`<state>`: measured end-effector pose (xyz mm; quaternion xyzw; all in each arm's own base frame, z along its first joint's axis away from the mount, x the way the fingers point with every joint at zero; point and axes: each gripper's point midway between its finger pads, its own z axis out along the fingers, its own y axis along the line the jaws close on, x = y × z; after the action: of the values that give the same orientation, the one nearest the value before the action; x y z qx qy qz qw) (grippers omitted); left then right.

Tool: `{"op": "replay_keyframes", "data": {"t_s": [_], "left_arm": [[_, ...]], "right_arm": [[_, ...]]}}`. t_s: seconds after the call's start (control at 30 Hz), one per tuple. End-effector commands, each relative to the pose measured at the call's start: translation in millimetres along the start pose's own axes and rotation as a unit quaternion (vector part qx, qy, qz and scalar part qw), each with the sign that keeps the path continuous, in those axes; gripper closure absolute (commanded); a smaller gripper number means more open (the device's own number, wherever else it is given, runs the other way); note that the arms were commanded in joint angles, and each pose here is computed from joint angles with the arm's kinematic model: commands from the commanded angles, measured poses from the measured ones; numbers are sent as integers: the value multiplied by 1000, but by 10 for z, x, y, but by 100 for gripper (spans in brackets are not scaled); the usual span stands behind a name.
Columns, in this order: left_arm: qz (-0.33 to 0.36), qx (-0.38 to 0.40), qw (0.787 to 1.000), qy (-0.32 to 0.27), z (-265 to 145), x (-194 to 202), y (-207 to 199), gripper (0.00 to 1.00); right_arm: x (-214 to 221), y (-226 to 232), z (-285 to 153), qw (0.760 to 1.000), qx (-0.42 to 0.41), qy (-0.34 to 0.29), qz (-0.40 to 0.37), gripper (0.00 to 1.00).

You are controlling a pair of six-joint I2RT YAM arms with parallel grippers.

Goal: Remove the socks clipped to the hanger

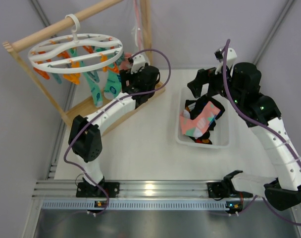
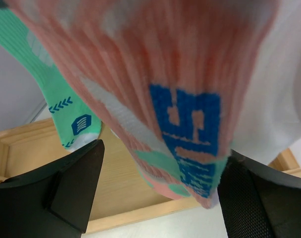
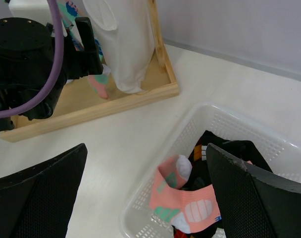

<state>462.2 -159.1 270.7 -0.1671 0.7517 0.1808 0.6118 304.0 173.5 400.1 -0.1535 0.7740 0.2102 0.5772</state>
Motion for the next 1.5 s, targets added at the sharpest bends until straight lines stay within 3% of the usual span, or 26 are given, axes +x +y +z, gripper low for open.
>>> {"op": "replay_keyframes", "data": {"t_s": [0.0,0.13,0.23,0.27,0.37,0.4,0.47,0.5,0.57,0.73,0.9,1.1,1.27,1.3,1.47], "left_arm": [[-12,5,1000,-15,69,-162,-99,9],[-7,0,1000,-16,124,-147,-127,14],[-13,-15,1000,-19,113,-171,-40,32],[-13,-18,1000,-19,115,-168,-6,44],[-25,-20,999,-19,90,-182,83,61],[-29,-19,999,-20,76,-184,92,71],[-32,-20,999,-20,66,-194,140,79],[-33,-18,999,-18,59,-185,143,91],[-44,-10,999,-18,-1,-210,206,100],[-88,68,994,0,-296,-207,225,100],[-130,168,977,27,-730,-114,337,100],[-137,236,961,37,-1035,-8,597,100],[-144,279,949,38,-1241,158,815,100],[-148,290,945,42,-1280,188,819,100],[-168,301,938,35,-1376,213,976,100]], "right_arm": [[-277,122,-89,998,-22,-50,-6,1],[-285,144,-86,998,-25,-50,-7,1],[-297,141,-98,998,-25,-53,-7,1],[-289,143,-98,998,-25,-51,-7,0],[-287,141,-89,998,-25,-51,-8,1],[-289,147,-86,998,-25,-51,-7,1],[-298,145,-80,998,-26,-52,-7,0],[-288,145,-65,998,-26,-50,-7,1],[-288,145,-59,998,-26,-50,-7,1],[-321,190,-47,998,-37,-56,-1,1],[-558,330,-63,992,-70,-101,26,1],[-917,791,81,974,-187,-97,87,3],[-1305,1340,119,951,-276,-103,91,8],[-1183,1431,345,953,-280,-73,93,9],[-1214,1938,616,962,-244,-76,99,12]]}}
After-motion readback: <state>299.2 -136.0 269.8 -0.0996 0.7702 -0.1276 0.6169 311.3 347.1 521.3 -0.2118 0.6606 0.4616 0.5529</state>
